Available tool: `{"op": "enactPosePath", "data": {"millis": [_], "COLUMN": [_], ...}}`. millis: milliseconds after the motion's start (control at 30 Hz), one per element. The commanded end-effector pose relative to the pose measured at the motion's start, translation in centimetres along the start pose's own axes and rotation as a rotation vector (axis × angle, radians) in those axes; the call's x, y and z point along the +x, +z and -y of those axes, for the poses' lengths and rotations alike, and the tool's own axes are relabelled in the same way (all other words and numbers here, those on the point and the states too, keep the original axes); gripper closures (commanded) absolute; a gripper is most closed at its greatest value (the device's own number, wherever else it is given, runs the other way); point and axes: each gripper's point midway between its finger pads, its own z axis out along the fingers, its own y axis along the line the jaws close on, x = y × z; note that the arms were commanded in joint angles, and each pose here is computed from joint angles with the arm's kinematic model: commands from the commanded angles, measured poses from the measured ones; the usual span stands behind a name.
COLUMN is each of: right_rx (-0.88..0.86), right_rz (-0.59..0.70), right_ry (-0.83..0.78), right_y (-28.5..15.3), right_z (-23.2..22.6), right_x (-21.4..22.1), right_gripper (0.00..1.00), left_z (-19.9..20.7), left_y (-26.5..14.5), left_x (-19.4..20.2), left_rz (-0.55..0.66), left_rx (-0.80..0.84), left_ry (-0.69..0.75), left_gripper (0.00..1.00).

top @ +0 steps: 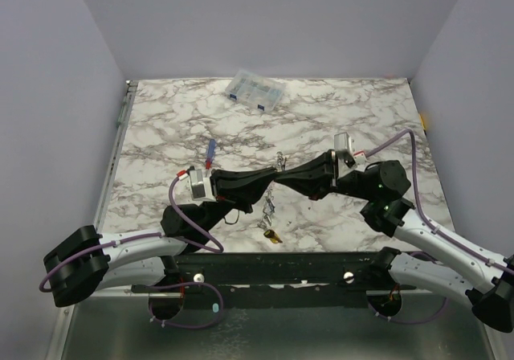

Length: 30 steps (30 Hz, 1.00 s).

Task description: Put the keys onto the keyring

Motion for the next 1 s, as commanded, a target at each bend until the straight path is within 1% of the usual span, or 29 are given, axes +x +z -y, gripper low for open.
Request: {"op": "enactPosePath", "data": {"millis": [0,167,300,433,567,667,733,800,867,967], "right_rx": [-0.047,-0.05,-0.036,-0.03,-0.021,-0.023,-0.023,-0.014,-0.01,-0.007], "right_rz": [0.07,0.086,0.043,0.005,-0.013,-0.026,-0.023,-0.017,-0.016,-0.035], "right_ry": [-0.07,-0.137,-0.195,-0.255,-0.295,-0.308,-0.316,-0.322,-0.328,-0.339], "right_y": [0.1,-0.2,-0.3,-0.4,-0.7,-0.8,-0.8,-0.9,-1.0,-1.0], "right_z": [-0.8,-0.9,-0.6,-0.3,-0.1,-0.1,-0.1,-0.1,0.0,0.1], "right_x": [-0.8,-1.4,-1.6,-1.4,-1.6,-1.5,-1.6,-1.7,-1.8,-1.8], "right_gripper": [0.99,0.99,0.99,0.99,0.99,0.99,1.0,1.0,1.0,0.99], "left_z": [4.3,4.6,4.5,4.5,4.6,4.7,4.7,4.7,4.8,4.7], "left_y": [0.6,0.5,0.1,-0.1,-0.1,-0.1,-0.1,-0.1,-0.2,-0.3], "left_x": [-7.3,-7.4,-7.4,-7.2,-7.1,-7.1,-7.0,-6.8,-6.7,-6.7], "left_rz": [0.275,0.271,0.269,0.264,0.259,0.257,0.255,0.249,0.246,0.243], "left_rx": [0.175,0.187,0.18,0.178,0.186,0.189,0.192,0.194,0.198,0.195], "left_ry": [-0.023,-0.038,-0.046,-0.052,-0.056,-0.056,-0.054,-0.055,-0.055,-0.05], "left_gripper": [1.0,1.0,0.99,0.91,0.81,0.74,0.73,0.69,0.61,0.55]}}
